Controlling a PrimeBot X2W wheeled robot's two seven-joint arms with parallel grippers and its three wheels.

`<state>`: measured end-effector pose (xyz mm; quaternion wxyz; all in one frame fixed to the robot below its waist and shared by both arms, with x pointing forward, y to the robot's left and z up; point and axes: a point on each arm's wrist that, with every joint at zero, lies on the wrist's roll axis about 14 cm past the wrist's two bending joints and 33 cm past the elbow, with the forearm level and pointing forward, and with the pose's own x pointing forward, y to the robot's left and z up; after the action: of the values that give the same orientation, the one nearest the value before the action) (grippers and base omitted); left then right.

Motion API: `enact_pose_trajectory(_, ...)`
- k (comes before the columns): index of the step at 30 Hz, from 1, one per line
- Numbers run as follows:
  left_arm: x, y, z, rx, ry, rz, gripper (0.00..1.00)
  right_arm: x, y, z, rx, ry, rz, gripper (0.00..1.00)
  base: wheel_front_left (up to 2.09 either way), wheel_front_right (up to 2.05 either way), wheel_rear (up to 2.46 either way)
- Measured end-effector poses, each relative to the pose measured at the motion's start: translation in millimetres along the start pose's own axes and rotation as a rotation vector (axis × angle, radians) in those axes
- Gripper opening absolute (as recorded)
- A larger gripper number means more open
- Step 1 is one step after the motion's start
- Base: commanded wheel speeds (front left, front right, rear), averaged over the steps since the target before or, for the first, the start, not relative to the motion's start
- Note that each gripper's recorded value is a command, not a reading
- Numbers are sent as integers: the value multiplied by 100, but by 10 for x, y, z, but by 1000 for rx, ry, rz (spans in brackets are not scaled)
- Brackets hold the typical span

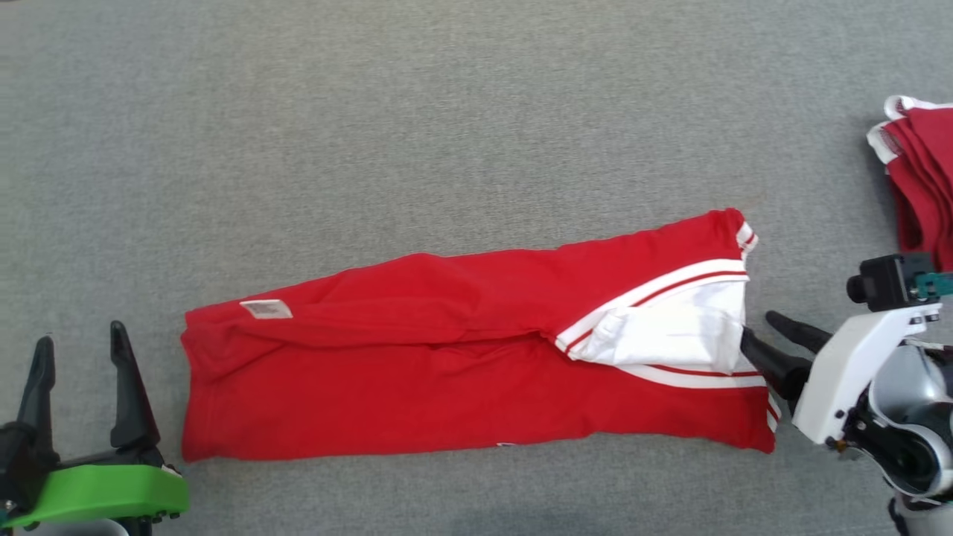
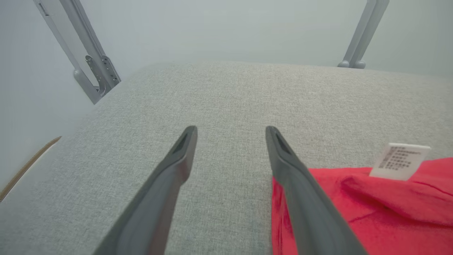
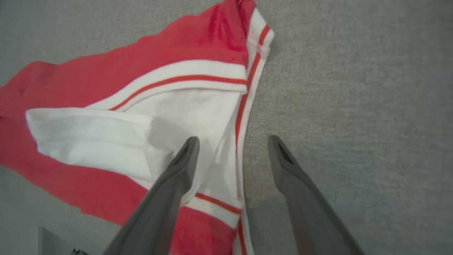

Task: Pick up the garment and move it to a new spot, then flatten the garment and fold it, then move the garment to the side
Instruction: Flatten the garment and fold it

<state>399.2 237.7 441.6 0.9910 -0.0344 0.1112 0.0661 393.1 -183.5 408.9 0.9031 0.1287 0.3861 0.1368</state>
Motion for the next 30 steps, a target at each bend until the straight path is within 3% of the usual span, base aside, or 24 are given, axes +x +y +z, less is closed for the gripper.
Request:
enact_pose_trajectory(2, -45, 26, 22, -5, -20, 15, 100, 127, 46, -61, 38, 27, 16, 100, 0, 0, 0)
enact_pose_trajectory(3, -63, 44, 30, -3, -27, 17, 100, 183, 59, -85, 44, 41, 18, 95, 0, 0, 0)
enact_pose_trajectory(4, -78, 54, 47, -10, -37, 21, 100, 229, 54, -120, 48, 59, 17, 81, 0, 0, 0)
enact_pose_trajectory(6, -107, 61, 74, -11, -53, 12, 100, 300, 92, -144, 51, 77, 29, 15, 0, 0, 0)
enact_pose_trajectory(7, -124, 65, 72, -8, -56, 6, 100, 330, 133, -155, 62, 84, 44, 0, 0, 0, 0)
enact_pose_trajectory(14, -223, -11, 52, -13, -64, -60, 100, 253, 69, 34, 168, 34, 76, 0, 0, 0, 0)
enact_pose_trajectory(25, -404, -244, 26, -86, -83, -127, 100, -459, -793, 662, 195, -136, -149, 0, 0, 0, 0)
enact_pose_trajectory(27, -441, -263, 21, -91, -85, -134, 100, -511, -703, 768, 169, -157, -131, 0, 0, 0, 0)
enact_pose_trajectory(30, -468, -261, 79, -81, -109, -136, 100, -401, -178, 828, 184, -167, 35, 0, 0, 0, 0)
